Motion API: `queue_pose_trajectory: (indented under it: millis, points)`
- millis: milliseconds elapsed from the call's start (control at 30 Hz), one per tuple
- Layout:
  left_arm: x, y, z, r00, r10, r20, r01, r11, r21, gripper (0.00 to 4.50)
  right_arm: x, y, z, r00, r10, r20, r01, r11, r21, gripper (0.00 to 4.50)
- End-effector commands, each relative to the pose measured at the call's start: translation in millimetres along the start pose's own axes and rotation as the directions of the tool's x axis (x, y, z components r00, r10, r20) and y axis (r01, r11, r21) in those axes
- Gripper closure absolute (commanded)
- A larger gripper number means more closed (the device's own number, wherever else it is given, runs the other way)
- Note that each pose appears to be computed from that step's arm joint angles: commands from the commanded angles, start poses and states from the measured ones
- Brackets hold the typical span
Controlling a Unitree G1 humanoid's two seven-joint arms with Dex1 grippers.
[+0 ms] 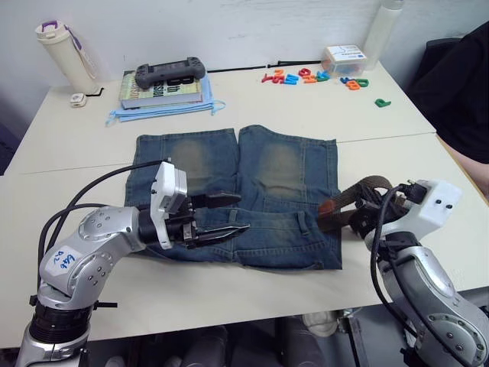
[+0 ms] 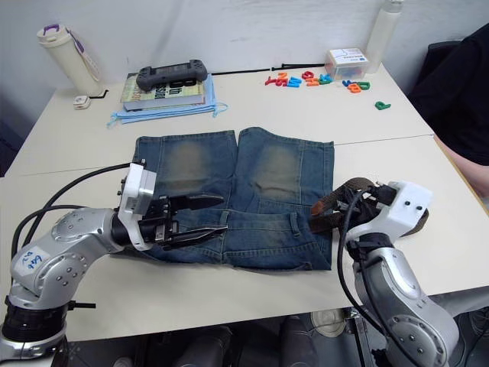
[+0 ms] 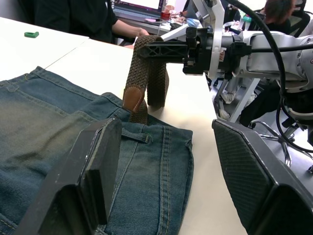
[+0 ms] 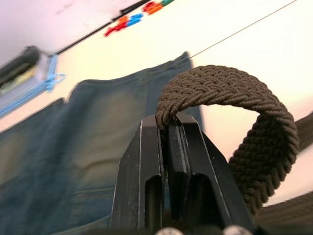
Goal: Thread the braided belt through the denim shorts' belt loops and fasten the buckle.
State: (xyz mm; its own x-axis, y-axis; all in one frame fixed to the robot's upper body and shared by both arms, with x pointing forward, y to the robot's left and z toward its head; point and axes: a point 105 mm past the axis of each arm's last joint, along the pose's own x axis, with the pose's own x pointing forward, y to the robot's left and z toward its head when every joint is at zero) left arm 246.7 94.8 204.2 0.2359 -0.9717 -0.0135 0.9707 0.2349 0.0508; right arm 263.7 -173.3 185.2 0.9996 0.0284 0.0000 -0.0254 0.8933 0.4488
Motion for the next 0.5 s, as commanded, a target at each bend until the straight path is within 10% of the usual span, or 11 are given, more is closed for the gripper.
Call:
queue_pose_trajectory:
  millis: [33,500]
  points:
    - [2.6,-6.1,9.8,1.000,-0.026,0.018,0.025,0.999,0.037,1.22,-7.7,22.4,5.8,0.995,0.096,0.030,-0.096,0.995,0.013,4.50]
    - [-0.7,-6.0,6.7,1.000,-0.017,0.015,0.017,0.999,0.027,1.22,-4.7,13.2,-1.9,0.999,0.038,0.011,-0.036,0.989,-0.146,4.50]
